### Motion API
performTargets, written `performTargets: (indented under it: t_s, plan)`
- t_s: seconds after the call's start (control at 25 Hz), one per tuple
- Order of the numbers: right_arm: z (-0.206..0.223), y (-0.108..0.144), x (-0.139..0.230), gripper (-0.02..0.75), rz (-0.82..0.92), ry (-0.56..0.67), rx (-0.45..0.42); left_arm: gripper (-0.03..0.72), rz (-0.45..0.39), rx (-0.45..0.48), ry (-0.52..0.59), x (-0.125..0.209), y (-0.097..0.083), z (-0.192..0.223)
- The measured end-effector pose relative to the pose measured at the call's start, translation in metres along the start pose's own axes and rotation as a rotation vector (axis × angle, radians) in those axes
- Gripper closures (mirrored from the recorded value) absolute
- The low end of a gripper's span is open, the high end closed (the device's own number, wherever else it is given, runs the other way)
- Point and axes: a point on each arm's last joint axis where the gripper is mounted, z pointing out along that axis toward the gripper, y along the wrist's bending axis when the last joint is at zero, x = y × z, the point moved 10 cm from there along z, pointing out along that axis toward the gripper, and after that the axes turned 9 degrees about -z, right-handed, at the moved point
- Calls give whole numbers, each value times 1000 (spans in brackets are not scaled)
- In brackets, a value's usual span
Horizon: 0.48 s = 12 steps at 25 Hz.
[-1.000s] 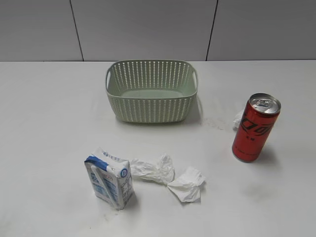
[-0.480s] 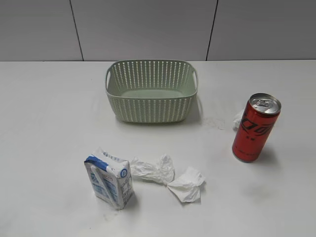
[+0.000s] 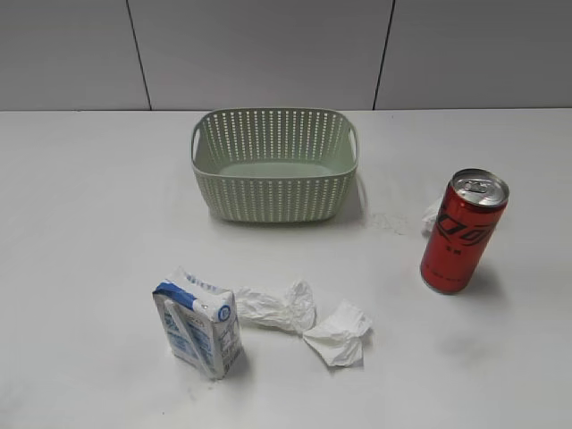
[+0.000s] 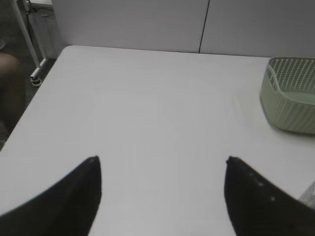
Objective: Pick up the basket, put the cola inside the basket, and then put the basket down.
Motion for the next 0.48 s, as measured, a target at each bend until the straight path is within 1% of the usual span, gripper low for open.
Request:
performTargets:
  t_s: [0.16,0.28,0.4,0.48]
  plan:
    - [0,0,0,188,0,0,0,96,20,-11,63,-26,-3,16]
    - [0,0,0,188,0,0,0,96,26,2,99,-46,-9,28]
    - [0,0,0,188,1,0,-1,96,51,39,145,-64,-20,43]
    - [0,0,0,188,1,0,-1,96,79,71,175,-75,-31,54]
